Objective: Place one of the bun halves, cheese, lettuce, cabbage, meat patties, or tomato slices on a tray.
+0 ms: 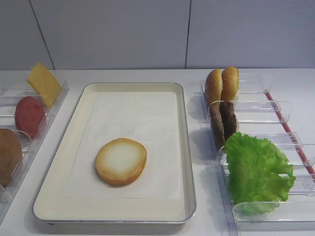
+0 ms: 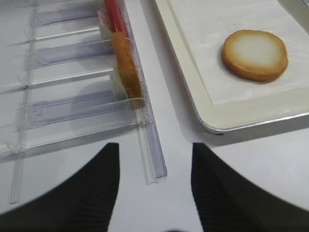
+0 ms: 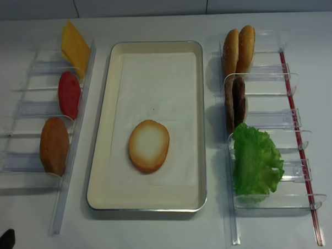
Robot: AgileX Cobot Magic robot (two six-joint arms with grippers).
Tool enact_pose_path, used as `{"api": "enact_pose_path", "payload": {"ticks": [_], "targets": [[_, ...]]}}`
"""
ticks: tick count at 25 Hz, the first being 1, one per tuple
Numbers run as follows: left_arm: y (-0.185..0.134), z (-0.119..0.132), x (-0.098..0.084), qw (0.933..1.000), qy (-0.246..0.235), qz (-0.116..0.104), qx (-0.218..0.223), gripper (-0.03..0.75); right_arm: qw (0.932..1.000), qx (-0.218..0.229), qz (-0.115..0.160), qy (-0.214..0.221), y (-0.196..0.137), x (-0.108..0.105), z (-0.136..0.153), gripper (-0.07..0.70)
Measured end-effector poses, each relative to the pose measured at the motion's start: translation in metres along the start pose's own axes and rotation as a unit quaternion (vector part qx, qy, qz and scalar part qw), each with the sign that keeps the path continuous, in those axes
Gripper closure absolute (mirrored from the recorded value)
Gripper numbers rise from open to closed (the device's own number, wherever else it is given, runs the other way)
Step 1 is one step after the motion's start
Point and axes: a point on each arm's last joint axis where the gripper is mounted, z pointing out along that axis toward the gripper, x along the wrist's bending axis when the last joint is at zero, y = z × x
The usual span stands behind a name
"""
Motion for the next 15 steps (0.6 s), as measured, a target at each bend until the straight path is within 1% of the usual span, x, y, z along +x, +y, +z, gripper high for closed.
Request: {"api": "enact_pose_path", "payload": {"ticks": [4,15], "targets": [[0.0000,0.0000,-0.0002,1.0000,0.008,-0.005,0.000,0.394,1.0000,0.000,0.000,0.000,0.0000,0.0000,0.0000,0.468],[0.0000,0.0000,-0.0002,1.0000,0.008,-0.005,0.000,0.394,1.0000,0.000,0.000,0.000,0.0000,0.0000,0.0000,0.468]]}}
